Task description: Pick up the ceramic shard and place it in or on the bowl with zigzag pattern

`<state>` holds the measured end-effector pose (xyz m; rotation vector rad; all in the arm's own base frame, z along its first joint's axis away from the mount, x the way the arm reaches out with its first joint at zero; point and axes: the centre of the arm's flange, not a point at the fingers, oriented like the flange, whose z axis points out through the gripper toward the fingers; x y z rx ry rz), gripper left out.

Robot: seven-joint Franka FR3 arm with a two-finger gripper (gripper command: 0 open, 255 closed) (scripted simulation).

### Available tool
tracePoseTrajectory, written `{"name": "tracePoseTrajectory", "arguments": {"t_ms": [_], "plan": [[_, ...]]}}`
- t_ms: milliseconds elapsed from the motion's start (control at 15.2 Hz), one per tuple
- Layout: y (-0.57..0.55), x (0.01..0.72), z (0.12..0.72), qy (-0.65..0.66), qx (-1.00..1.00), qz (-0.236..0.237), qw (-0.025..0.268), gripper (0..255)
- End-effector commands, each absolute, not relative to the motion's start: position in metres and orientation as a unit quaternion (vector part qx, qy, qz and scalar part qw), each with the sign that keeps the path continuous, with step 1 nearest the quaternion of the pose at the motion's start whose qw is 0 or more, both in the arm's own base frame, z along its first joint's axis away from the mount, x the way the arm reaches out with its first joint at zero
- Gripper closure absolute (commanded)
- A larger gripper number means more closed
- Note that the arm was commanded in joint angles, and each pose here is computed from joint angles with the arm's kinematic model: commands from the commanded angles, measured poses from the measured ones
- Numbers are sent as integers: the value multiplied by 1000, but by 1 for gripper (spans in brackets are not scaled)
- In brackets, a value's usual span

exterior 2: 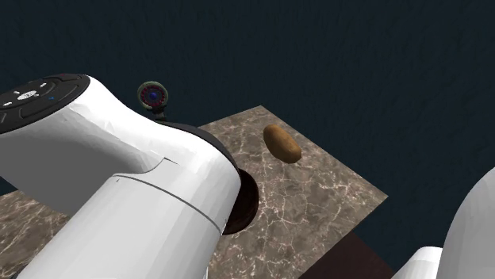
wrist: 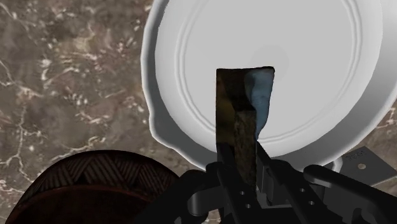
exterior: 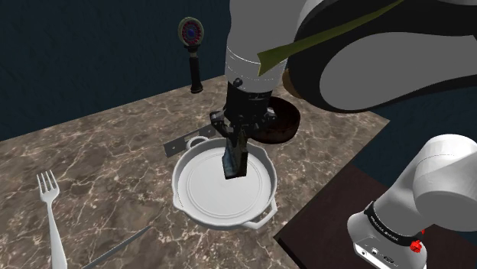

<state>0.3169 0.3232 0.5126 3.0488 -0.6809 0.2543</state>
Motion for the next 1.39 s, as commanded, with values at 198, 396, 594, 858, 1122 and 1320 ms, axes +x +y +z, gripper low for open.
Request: {"name": "tracePoseTrajectory", "arguments": {"t_ms": [198,396,594,858,1122,1320], "plan": [[323,317,518,-217,973,81,4,255],[323,317,534,-217,973,81,4,255],[323,317,550,-217,973,81,4,255],[323,317,571,-217,973,81,4,255],[323,317,592,-217,973,81,4,255],[323,317,608,-217,973,81,4,255]]}}
